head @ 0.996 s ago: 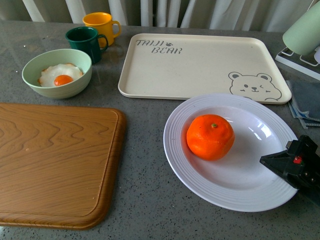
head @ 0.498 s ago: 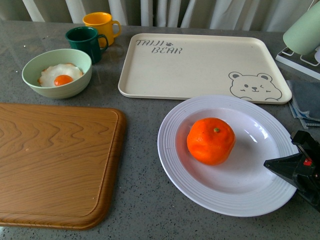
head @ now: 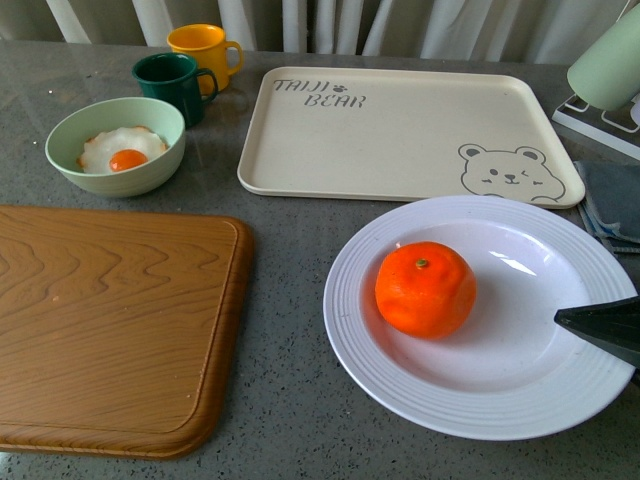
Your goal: Place orange and plate with both arms
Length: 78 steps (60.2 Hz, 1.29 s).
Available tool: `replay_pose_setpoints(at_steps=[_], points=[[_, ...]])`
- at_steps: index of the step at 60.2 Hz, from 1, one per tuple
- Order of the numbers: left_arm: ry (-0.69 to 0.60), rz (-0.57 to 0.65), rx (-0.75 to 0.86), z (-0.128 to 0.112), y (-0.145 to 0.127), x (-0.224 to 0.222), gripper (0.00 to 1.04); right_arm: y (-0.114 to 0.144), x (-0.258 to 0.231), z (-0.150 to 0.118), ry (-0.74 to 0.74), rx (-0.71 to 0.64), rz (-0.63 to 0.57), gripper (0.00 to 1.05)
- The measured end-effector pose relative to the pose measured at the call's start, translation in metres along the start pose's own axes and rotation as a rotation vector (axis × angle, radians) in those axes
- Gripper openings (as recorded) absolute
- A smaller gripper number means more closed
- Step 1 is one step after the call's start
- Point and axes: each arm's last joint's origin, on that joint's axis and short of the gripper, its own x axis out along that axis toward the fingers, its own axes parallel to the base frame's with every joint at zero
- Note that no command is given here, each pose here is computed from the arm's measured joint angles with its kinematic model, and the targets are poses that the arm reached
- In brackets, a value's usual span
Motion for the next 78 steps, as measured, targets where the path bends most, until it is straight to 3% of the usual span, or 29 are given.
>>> replay_pose_setpoints(at_steps=[17,33,65,78], points=[[0.0,0.0,0.0,0.0,0.0,0.0,0.96,0.007,-0.013,0.015,-0.04,0.056,0.01,0.03],[0.0,0.0,0.0,0.0,0.0,0.0,0.96,0.048,-0.004,0.047,-0.099,-0.01,0.097,0.03],[0.0,0.0,0.0,0.0,0.0,0.0,0.96,0.112,0.106,0.111,-0.104,-0.066,0.148,0.03],[0.0,0.0,0.0,0.0,0.0,0.0,0.96,0.119,0.141,0.119,-0.085,-0.064,0.132,0.03]])
